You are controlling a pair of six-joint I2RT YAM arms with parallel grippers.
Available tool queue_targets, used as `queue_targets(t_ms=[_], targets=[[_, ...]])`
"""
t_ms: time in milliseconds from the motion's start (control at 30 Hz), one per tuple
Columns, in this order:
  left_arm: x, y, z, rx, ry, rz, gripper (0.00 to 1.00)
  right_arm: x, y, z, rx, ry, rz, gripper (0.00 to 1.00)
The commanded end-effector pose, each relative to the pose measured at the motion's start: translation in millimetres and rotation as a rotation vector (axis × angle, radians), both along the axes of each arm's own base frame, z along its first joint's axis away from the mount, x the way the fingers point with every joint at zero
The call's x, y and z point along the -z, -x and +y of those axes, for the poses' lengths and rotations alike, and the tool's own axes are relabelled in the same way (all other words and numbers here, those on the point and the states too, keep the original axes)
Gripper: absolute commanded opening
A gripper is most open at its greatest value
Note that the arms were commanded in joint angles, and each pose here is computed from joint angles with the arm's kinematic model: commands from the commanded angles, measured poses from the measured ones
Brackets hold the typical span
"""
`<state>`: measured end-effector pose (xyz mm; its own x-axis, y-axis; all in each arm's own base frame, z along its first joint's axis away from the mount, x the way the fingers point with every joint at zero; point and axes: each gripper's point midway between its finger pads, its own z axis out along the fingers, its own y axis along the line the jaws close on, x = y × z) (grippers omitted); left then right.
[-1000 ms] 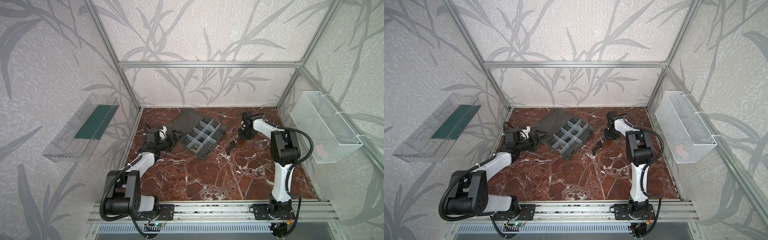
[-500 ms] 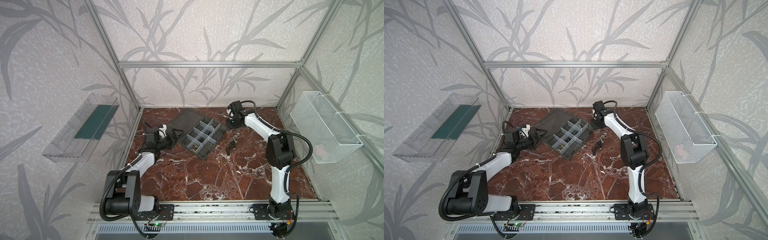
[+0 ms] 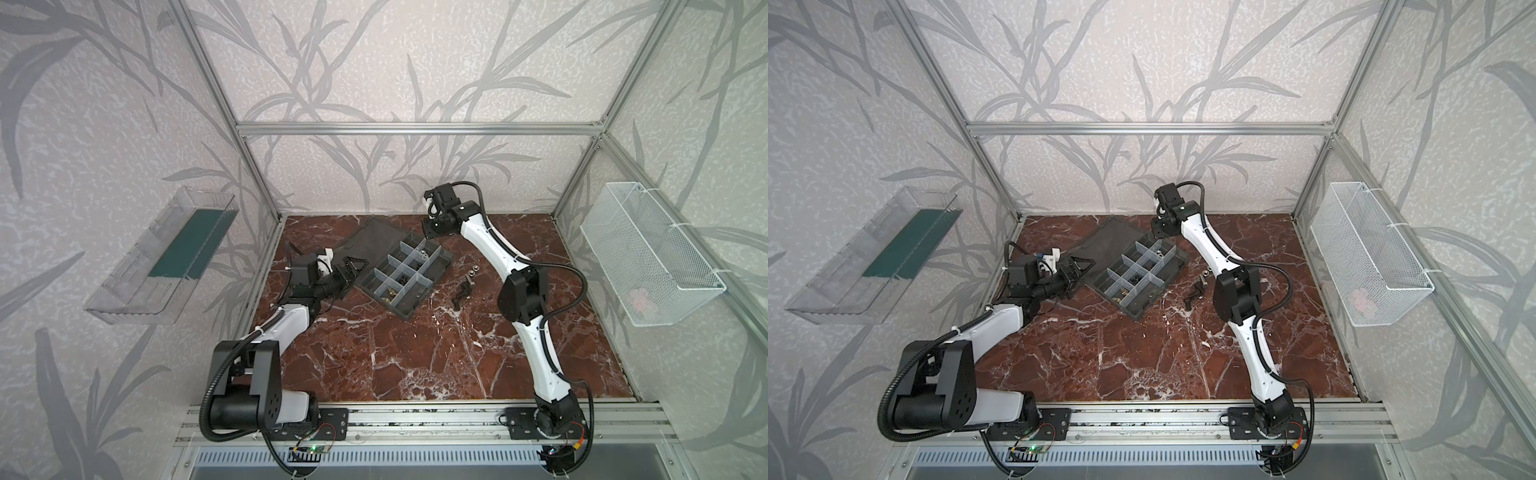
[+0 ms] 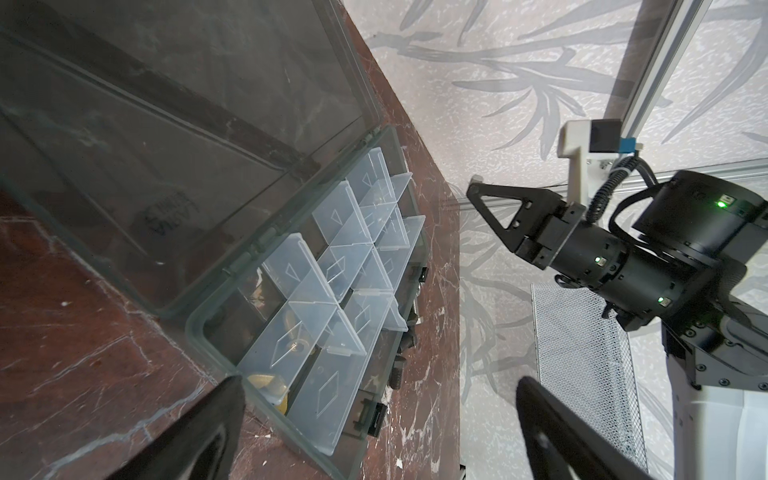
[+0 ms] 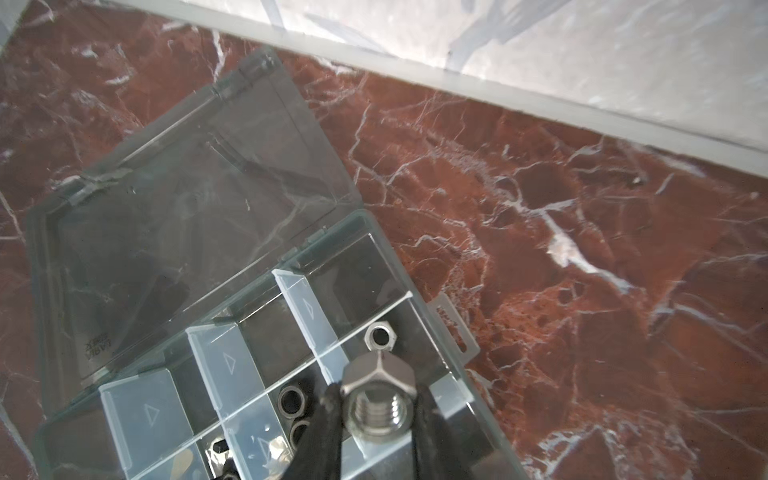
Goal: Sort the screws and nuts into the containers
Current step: 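Carry the silver hex nut with the right gripper over the compartment, then open the right gripper to drop the silver hex nut in, then move the right gripper back over the hardware pile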
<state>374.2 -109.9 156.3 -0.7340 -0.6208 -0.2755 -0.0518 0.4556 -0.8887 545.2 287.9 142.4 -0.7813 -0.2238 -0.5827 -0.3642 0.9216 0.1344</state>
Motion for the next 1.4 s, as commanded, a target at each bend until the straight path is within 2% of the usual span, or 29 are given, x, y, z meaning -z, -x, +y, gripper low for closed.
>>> queue_targets(t_ms=[0, 300, 533, 600, 667, 800, 967, 1100, 1233, 1367], targets=[[-5, 3, -2, 0.013, 0.007, -0.022, 1.00, 21, 11, -5, 0.013, 0.046, 0.087, 0.09], [-5, 2, -2, 0.013, 0.010, -0.020, 1.00, 45, 17, -12, 0.017, 0.092, 0.129, 0.09], [-5, 2, -3, 0.014, 0.012, -0.021, 0.99, 56, 20, -11, 0.011, 0.096, 0.155, 0.14], [-5, 2, -2, 0.013, 0.012, -0.019, 0.99, 56, 21, -9, 0.006, 0.089, 0.159, 0.20], [-5, 3, -2, 0.011, 0.012, -0.021, 1.00, 56, 20, -10, 0.014, 0.088, 0.158, 0.29], [-7, 4, -2, 0.011, 0.015, -0.027, 1.00, 55, 20, -10, 0.015, 0.089, 0.157, 0.40], [-6, 5, -2, 0.012, 0.015, -0.028, 0.99, 48, 21, -13, 0.014, 0.100, 0.152, 0.46], [-7, 5, -2, 0.009, 0.013, -0.030, 0.99, 25, 27, -27, 0.025, 0.150, 0.126, 0.48], [-7, 4, -2, 0.011, 0.012, -0.030, 0.99, 7, 38, -51, 0.058, 0.177, 0.124, 0.48], [-8, 3, -3, 0.017, 0.015, -0.033, 0.99, 2, 49, -80, 0.121, 0.152, 0.124, 0.48]])
